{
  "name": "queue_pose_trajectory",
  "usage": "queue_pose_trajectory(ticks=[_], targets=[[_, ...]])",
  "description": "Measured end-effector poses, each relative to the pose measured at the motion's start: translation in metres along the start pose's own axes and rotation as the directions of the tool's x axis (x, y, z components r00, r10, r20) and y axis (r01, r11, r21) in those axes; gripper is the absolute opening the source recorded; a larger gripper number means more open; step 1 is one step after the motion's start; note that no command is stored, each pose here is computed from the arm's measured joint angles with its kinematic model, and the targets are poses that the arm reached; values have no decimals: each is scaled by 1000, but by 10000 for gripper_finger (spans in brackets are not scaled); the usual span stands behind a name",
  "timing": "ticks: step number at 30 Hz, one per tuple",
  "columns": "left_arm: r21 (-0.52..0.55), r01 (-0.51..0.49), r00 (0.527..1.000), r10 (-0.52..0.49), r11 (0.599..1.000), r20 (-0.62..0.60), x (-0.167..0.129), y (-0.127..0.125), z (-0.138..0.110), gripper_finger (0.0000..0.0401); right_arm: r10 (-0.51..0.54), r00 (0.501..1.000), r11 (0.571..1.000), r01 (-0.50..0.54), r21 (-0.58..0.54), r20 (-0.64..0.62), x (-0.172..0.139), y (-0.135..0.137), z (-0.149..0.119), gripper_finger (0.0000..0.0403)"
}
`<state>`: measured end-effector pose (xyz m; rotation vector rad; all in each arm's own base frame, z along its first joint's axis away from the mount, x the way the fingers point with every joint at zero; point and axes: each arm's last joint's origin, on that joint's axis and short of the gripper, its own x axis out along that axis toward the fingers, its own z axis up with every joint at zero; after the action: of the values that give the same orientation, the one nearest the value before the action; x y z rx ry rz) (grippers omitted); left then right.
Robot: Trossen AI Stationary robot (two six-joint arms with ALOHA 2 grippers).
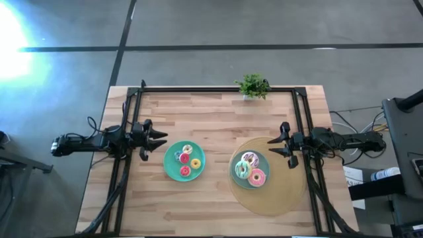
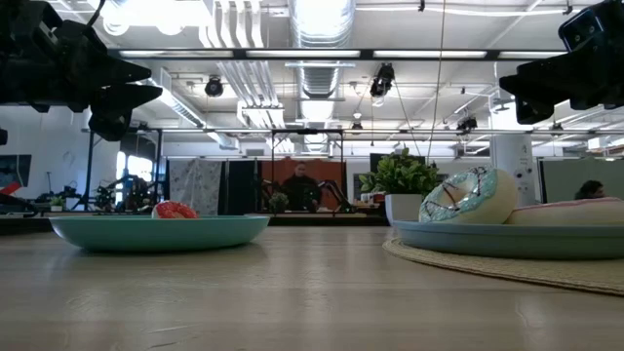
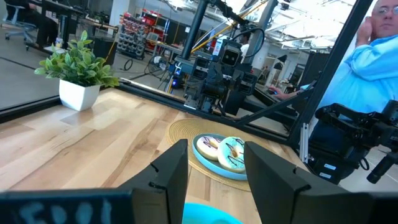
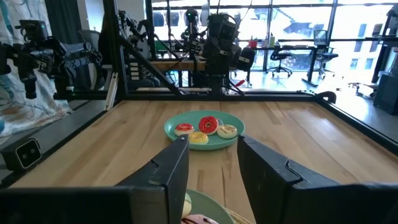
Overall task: Pick & Place donuts
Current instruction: Return to Home Position
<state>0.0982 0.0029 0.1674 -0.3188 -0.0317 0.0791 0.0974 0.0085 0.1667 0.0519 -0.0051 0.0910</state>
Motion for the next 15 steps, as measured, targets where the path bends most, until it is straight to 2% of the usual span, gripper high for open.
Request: queue_pose_trajectory(ticks=[15], targets=[[0, 0, 1000, 0, 1000, 0, 0, 0, 0, 131, 0, 1000, 1000, 0, 0, 0, 0, 0, 0, 120]])
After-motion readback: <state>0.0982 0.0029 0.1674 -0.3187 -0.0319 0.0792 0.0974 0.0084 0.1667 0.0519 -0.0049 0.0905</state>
